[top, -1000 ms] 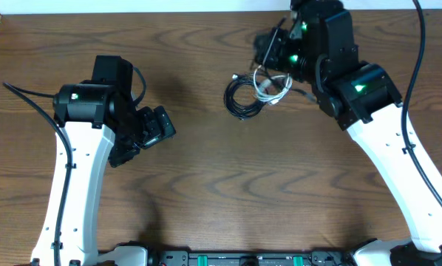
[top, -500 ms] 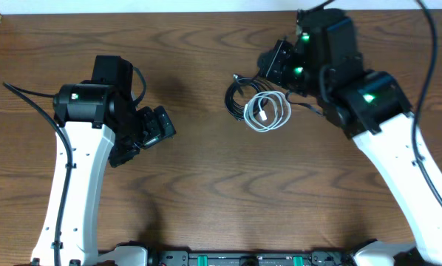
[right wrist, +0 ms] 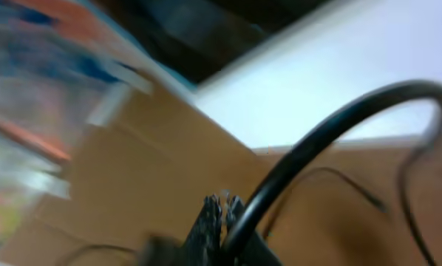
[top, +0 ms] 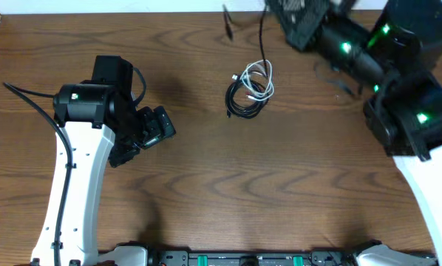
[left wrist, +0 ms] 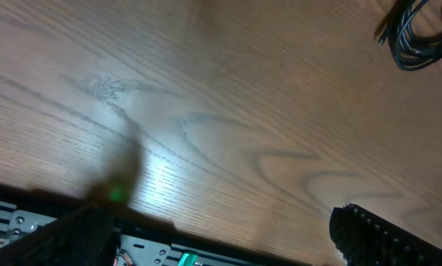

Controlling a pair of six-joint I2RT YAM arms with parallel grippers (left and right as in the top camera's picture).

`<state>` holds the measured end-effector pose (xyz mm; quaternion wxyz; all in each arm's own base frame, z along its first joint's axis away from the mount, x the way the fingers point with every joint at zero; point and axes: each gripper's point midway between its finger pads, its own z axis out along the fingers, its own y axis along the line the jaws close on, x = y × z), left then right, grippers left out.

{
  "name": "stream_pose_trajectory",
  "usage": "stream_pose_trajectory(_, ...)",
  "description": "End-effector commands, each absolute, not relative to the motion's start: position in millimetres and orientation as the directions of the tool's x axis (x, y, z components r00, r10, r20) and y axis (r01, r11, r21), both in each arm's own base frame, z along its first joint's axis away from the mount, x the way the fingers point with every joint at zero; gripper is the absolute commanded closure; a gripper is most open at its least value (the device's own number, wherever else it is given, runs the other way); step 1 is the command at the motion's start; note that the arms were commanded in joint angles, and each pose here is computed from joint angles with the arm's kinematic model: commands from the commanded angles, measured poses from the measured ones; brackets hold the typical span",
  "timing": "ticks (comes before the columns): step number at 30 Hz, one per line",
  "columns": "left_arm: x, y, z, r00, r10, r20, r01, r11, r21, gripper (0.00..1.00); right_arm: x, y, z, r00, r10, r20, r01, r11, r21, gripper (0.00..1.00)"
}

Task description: Untangle cables

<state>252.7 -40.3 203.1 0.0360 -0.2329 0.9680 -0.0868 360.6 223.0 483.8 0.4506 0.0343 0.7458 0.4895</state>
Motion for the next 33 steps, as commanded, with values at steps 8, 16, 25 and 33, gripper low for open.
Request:
stream_pose_trajectory(8,252.5,-37.6,203.1,-0.883,-0.469,-0.031,-0.457,0.872,-0.175,0.01,383.1,136.7,284.2,-0.728,0.374,-0.575,0.253,0.926,0.282,0.98)
stream_pose_trajectory(16,252.5,-37.6,203.1,-0.883,-0.469,-0.031,-0.457,0.872,-0.175,0.01,391.9,111.7,260.5,-0.722,0.353,-0.596,0.344,0.929,0.133,0.98)
stream_pose_trajectory(25,252.5,-37.6,203.1,-0.883,-0.469,-0.031,-0.457,0.872,-0.175,0.01,378.5,11.0,258.9,-0.671,0.383,-0.635,0.566,0.818,-0.105,0.80)
stream_pose_trajectory(33,252.5,-37.6,203.1,-0.883,-0.469,-0.031,-0.457,0.872,-0.175,0.01,389.0,77.6,240.5,-0.817,0.351,-0.457,0.305,0.936,0.173,0.04)
